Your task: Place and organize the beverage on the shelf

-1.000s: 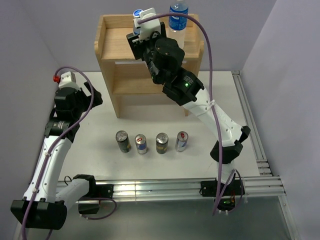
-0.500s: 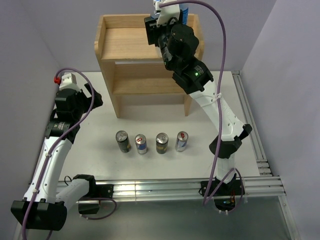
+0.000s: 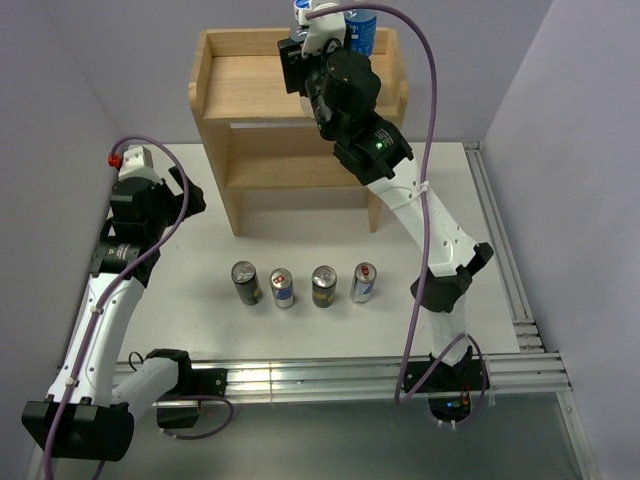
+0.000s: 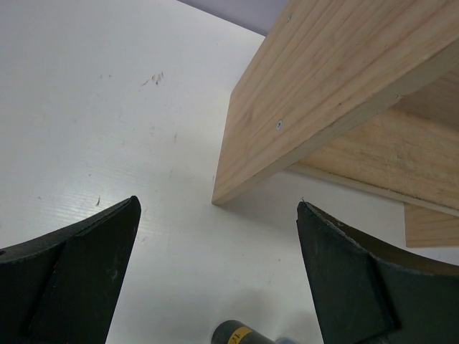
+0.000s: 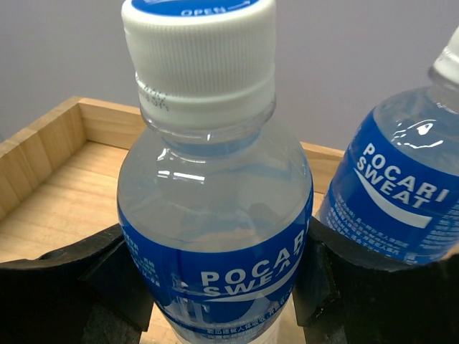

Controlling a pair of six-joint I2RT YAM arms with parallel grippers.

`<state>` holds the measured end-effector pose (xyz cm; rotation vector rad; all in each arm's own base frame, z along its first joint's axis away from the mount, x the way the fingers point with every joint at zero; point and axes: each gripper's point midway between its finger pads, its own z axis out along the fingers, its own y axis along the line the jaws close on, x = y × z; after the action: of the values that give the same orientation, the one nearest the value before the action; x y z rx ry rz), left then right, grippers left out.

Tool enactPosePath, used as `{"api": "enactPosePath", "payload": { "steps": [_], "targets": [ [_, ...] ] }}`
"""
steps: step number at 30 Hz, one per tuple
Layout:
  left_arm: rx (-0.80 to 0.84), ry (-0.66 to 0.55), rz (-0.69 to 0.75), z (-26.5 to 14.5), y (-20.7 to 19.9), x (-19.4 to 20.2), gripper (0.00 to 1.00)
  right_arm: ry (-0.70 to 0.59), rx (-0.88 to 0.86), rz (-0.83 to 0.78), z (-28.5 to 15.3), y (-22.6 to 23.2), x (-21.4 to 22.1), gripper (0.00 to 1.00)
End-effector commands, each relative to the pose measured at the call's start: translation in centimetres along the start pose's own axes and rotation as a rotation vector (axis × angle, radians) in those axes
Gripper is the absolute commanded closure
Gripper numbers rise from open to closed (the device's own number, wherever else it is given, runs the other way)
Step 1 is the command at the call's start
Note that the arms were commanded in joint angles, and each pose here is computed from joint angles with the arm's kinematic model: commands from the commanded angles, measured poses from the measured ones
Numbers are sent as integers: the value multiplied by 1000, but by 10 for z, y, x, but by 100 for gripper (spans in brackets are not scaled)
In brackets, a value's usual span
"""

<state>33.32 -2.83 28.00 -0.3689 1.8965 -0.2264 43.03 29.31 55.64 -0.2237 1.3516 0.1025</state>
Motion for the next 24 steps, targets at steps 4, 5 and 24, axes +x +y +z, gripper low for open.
{"api": "enactPosePath", "payload": {
  "steps": [4,5,24],
  "targets": [
    [27,-20,18,2,-5,-6,3,-207,63,142,-5,-38,-69,100],
    [27,-20,19,2,-5,-6,3,-203,67,140,-3,-38,-66,100],
    [32,-13,23,2,-6,-5,3,-146,98,115,10,-41,-35,42]
  ]
}}
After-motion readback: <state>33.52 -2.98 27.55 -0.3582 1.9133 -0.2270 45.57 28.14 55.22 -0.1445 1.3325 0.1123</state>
